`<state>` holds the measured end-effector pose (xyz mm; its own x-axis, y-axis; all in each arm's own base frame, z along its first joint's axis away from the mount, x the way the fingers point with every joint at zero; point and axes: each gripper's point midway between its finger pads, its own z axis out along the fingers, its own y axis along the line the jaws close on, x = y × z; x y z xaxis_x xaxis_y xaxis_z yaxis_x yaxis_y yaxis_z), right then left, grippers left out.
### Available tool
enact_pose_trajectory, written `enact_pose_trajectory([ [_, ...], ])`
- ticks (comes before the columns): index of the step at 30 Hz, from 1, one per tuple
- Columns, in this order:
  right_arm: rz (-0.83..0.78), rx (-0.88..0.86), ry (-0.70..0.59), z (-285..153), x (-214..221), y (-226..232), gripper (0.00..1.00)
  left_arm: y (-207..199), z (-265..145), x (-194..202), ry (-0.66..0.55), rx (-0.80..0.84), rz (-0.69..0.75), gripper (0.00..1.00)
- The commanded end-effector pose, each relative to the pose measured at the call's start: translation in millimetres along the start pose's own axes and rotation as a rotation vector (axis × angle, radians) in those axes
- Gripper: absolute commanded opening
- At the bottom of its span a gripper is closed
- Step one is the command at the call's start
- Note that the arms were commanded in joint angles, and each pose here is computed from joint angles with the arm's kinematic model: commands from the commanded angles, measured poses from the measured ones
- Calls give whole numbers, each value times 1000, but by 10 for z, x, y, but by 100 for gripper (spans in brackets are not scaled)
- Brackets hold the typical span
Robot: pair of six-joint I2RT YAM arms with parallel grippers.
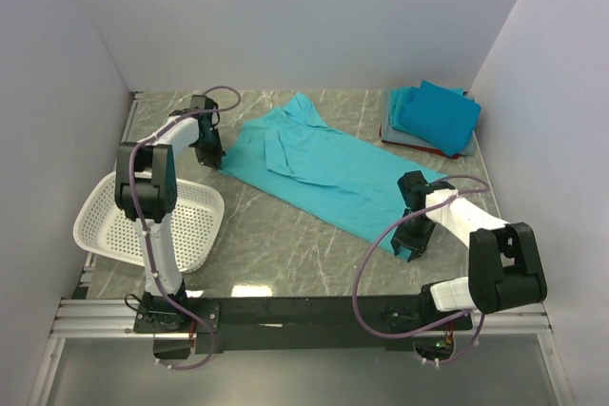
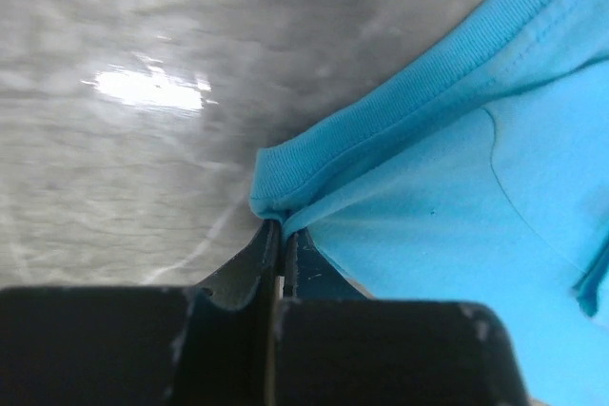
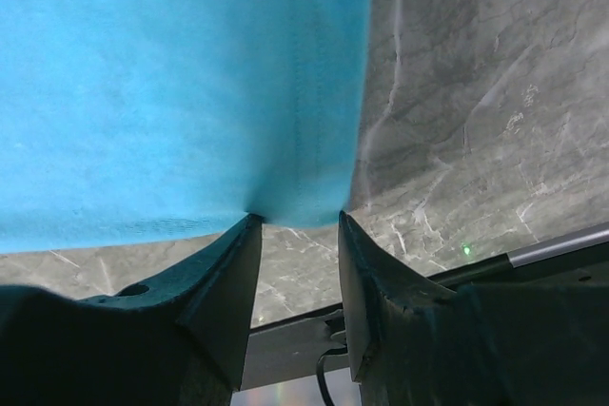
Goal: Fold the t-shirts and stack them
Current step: Fold the tshirt
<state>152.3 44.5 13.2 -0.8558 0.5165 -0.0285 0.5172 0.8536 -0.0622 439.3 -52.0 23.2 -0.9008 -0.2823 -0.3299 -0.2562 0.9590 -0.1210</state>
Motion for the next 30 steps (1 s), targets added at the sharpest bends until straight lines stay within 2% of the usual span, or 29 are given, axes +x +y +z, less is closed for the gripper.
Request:
enact_pose_trajectory([
  [1, 6, 31, -21, 41, -32, -22, 45, 204, -130, -252, -77, -61, 1, 0],
  [9, -25, 43, -15, 49, 35, 14, 45, 260, -284, -351, -120, -46, -9, 0],
  [14, -54, -25, -24, -171, 17, 163, 46, 294, -392, -314, -118, -61, -14, 2],
  [17, -88, -67, -71, -429, -90, 229, 48, 295, -566, -386, -144, -72, -40, 18],
  [18, -109, -80, -90, -498, -126, 246, 49, 310, -632, -403, -154, -82, -52, 33],
  [20, -134, -145, -145, -696, -237, 359, 50, 294, -816, -488, -211, -84, -103, 48],
  [21, -171, -177, -157, -757, -258, 408, 51, 288, -881, -475, -219, -95, -116, 61],
  [24, -245, -279, -176, -978, -299, 590, 51, 252, -1189, -400, -235, -144, -184, 71],
  [25, -264, -307, -171, -1018, -297, 648, 51, 178, -1276, -403, -250, -131, -197, 71],
  [26, -282, -335, -189, -1086, -337, 716, 51, 58, -1417, -416, -281, -88, -229, 71],
  [28, -320, -313, -224, -1098, -443, 714, 51, -351, -1477, -359, -322, -1, -179, 69],
  [30, -328, -317, -259, -1211, -562, 758, 51, -761, -1406, -196, -296, 64, -119, 69],
])
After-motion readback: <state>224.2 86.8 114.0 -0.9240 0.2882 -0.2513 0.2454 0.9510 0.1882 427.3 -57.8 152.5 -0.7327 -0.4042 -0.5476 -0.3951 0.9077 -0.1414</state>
